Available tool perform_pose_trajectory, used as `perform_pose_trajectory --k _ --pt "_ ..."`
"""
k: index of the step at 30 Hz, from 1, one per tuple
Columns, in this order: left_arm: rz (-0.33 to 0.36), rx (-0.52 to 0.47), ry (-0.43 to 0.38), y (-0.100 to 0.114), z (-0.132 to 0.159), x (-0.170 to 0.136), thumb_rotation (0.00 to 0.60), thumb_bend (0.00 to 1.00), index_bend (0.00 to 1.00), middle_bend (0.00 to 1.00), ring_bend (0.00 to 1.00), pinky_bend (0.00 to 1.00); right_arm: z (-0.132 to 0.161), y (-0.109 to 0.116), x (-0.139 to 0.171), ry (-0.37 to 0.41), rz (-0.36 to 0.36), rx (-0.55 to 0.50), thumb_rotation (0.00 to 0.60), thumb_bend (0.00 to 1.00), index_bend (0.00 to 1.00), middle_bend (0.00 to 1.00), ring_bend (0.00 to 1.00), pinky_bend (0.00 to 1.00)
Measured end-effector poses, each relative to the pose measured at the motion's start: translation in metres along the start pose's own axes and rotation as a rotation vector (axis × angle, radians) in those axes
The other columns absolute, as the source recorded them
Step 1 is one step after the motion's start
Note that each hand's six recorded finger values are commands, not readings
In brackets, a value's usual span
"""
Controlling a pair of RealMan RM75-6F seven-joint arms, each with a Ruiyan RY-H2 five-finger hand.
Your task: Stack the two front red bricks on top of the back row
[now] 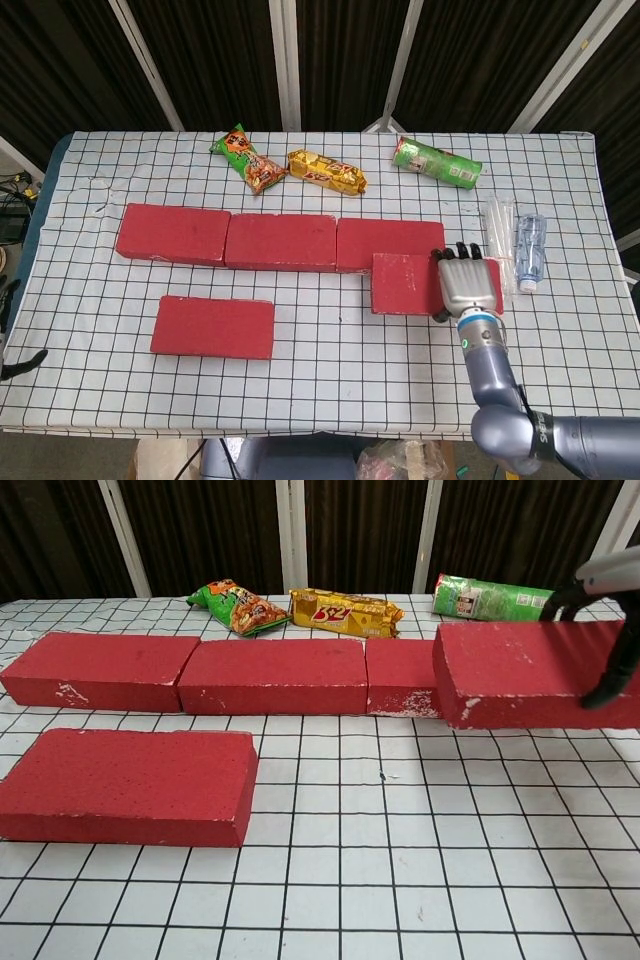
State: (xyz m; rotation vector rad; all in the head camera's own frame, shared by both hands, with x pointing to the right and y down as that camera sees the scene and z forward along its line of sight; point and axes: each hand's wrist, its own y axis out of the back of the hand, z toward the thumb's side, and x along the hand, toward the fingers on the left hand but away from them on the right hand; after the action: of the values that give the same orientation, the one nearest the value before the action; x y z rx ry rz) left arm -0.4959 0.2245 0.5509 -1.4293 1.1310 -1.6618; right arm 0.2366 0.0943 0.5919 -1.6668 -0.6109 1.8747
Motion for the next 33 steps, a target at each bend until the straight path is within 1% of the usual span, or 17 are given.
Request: perform_pose_trajectory --k 4,8,11,14,19,23,27,30,33 --pt "0.009 0.003 -0.006 0.001 0.002 -0.001 0.600 0.00 0.06 0.00 0.00 0.00 0.025 0.025 -0.012 0.013 0.010 -0.001 0.600 0.13 0.26 0.24 0.06 0.00" --pt "0.015 0.003 -0.005 0.002 0.003 -0.001 0.600 0.00 0.06 0.00 0.00 0.00 0.055 0.047 -0.026 0.025 0.039 -0.020 0.600 0.13 0.26 0.24 0.06 0.00" --pt "0.015 0.007 0.004 0.001 0.002 0.000 0.600 0.00 0.06 0.00 0.00 0.00 0.077 0.058 -0.039 0.032 0.060 -0.039 0.600 0.13 0.26 0.24 0.06 0.00" --pt "0.009 0.007 0.011 -0.001 0.001 0.002 0.600 0.00 0.06 0.00 0.00 0.00 0.099 0.064 -0.051 0.038 0.083 -0.054 0.600 0.13 0.26 0.24 0.06 0.00" --pt "0.003 0.017 0.018 -0.003 0.000 0.005 0.600 0.00 0.06 0.00 0.00 0.00 0.135 0.065 -0.067 0.060 0.114 -0.080 0.600 0.13 0.26 0.24 0.06 0.00" --pt "-0.005 0.015 0.008 -0.004 0.003 0.004 0.600 0.00 0.06 0.00 0.00 0.00 0.162 0.058 -0.078 0.076 0.141 -0.094 0.600 0.13 0.26 0.24 0.06 0.00" --pt "0.005 0.005 0.013 -0.001 0.000 0.004 0.600 0.00 0.06 0.00 0.00 0.00 0.183 0.050 -0.084 0.089 0.155 -0.093 0.600 0.13 0.26 0.24 0.06 0.00" --pt "0.010 0.003 0.029 0.000 -0.003 0.005 0.600 0.00 0.06 0.00 0.00 0.00 0.193 0.046 -0.089 0.085 0.149 -0.075 0.600 0.13 0.26 0.24 0.06 0.00" --pt "0.012 0.001 0.043 0.001 -0.006 0.007 0.600 0.00 0.06 0.00 0.00 0.00 0.197 0.046 -0.095 0.068 0.111 -0.034 0.600 0.13 0.26 0.24 0.06 0.00"
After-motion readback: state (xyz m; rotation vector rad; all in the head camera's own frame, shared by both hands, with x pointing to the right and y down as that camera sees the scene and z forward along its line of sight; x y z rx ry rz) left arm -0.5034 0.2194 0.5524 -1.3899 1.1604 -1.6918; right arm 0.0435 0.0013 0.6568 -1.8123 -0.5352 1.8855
